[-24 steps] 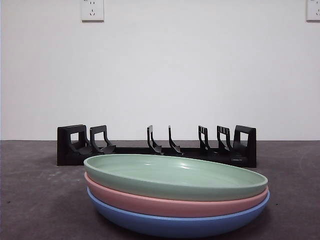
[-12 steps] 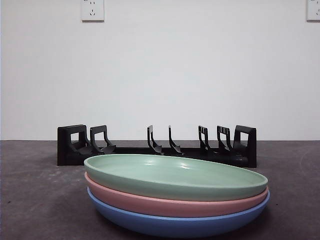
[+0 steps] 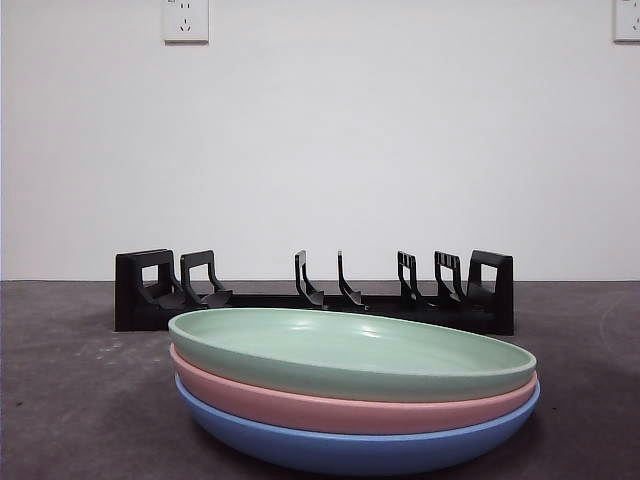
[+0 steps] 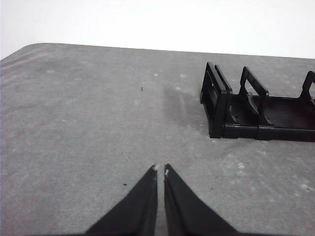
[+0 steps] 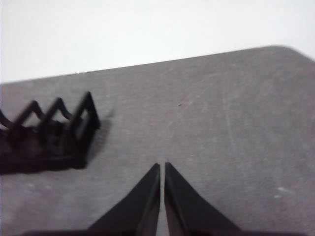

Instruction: Place the plate

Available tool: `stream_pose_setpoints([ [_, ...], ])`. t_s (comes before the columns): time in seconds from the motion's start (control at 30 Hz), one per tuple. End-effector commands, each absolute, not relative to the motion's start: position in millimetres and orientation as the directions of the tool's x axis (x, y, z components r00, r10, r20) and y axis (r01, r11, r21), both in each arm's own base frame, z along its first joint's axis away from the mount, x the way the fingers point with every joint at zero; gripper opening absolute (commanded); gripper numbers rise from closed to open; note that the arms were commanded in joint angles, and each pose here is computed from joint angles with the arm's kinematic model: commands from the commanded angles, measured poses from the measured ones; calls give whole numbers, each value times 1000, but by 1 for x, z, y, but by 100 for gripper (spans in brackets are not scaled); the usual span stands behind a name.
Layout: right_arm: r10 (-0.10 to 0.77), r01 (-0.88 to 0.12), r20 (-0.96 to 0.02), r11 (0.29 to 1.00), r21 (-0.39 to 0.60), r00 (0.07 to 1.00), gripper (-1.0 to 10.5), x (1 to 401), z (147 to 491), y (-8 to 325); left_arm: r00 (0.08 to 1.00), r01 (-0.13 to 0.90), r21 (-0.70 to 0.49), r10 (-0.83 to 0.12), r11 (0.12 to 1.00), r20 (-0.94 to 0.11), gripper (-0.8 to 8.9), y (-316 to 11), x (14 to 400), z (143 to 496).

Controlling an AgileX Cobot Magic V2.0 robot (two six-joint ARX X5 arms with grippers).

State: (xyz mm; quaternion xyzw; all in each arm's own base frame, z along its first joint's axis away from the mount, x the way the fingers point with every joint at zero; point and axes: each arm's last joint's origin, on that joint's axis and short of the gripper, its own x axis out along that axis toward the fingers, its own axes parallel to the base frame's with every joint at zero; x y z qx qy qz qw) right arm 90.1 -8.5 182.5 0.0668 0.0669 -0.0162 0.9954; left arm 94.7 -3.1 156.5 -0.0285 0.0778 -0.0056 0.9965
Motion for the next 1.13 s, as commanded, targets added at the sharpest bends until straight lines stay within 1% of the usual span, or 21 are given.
stream_pose_setpoints([
  [0.03,-28,31,-106,999,28,994,15,94,174,-9,984,3,-39,-10,999,-179,21,-3,96,149],
  [0.13,-35,38,-113,999,28,993,15,96,165,-10,984,3,-39,-10,999,-179,21,-3,96,149],
  [0.23,-65,68,-115,997,26,991,15,97,157,-11,984,3,-39,-10,999,-179,21,-3,96,149],
  [0.37,-127,130,-145,991,14,981,15,95,152,-12,984,3,-39,-10,999,-178,21,-3,96,149],
  [0.47,-136,140,-171,990,9,976,15,95,150,-12,984,3,-39,-10,999,-179,21,-3,96,149],
  [0.53,-113,116,-171,993,7,979,15,95,150,-10,984,3,-39,-10,999,-179,21,-3,96,149],
  [0.7,0,1,-172,1000,10,985,15,96,150,-2,984,3,-39,-10,999,-178,21,-3,96,149],
  [0.87,47,-45,-171,999,13,984,15,96,150,2,984,3,-39,-10,999,-178,21,-3,96,149],
  [0.97,95,-92,-154,995,26,983,15,96,151,3,984,3,-39,-10,999,-178,21,-3,96,149],
  [1.13,89,-86,-145,996,24,985,15,96,152,3,984,3,-39,-10,999,-178,21,-3,96,149],
])
